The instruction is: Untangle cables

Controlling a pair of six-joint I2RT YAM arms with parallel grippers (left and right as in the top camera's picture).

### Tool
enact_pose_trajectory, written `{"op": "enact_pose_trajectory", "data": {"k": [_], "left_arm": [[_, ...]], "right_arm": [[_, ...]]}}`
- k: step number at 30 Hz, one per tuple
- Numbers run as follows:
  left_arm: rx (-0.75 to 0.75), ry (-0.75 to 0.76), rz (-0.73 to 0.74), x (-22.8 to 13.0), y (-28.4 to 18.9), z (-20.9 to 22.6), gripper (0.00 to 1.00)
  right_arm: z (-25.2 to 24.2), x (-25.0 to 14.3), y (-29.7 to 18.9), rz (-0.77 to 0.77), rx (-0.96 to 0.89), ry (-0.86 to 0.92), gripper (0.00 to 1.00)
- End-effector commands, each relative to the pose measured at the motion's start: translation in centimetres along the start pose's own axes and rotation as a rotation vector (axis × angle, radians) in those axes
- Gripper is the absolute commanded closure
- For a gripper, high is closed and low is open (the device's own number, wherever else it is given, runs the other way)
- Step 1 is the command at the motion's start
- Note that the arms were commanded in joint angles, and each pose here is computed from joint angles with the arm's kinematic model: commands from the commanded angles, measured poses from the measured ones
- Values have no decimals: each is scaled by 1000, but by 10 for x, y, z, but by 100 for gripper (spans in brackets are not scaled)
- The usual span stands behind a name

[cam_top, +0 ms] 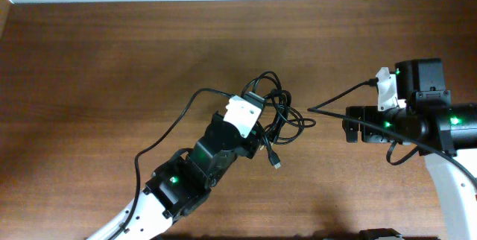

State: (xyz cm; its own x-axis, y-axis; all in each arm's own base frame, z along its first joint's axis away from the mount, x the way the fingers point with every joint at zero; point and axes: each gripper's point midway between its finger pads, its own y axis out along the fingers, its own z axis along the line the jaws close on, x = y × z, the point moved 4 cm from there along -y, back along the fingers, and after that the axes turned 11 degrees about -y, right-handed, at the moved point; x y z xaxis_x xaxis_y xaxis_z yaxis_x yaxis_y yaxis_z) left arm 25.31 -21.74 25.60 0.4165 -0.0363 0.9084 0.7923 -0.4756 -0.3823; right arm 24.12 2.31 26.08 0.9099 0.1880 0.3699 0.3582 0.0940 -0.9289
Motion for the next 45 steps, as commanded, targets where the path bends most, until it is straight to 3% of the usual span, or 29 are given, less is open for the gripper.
{"op": "enact_pose_trajectory", "data": {"k": [1, 42, 45], "left_arm": [[4, -23, -33, 9, -6, 0, 100], [-40, -12, 32, -3, -6, -4, 100], [-40, -12, 32, -3, -6, -4, 100]], "right_arm": [[-2, 2, -2, -4, -15, 9, 1], [-2, 2, -2, -4, -16, 8, 1], [-10, 1, -2, 4, -79, 2, 1]]}}
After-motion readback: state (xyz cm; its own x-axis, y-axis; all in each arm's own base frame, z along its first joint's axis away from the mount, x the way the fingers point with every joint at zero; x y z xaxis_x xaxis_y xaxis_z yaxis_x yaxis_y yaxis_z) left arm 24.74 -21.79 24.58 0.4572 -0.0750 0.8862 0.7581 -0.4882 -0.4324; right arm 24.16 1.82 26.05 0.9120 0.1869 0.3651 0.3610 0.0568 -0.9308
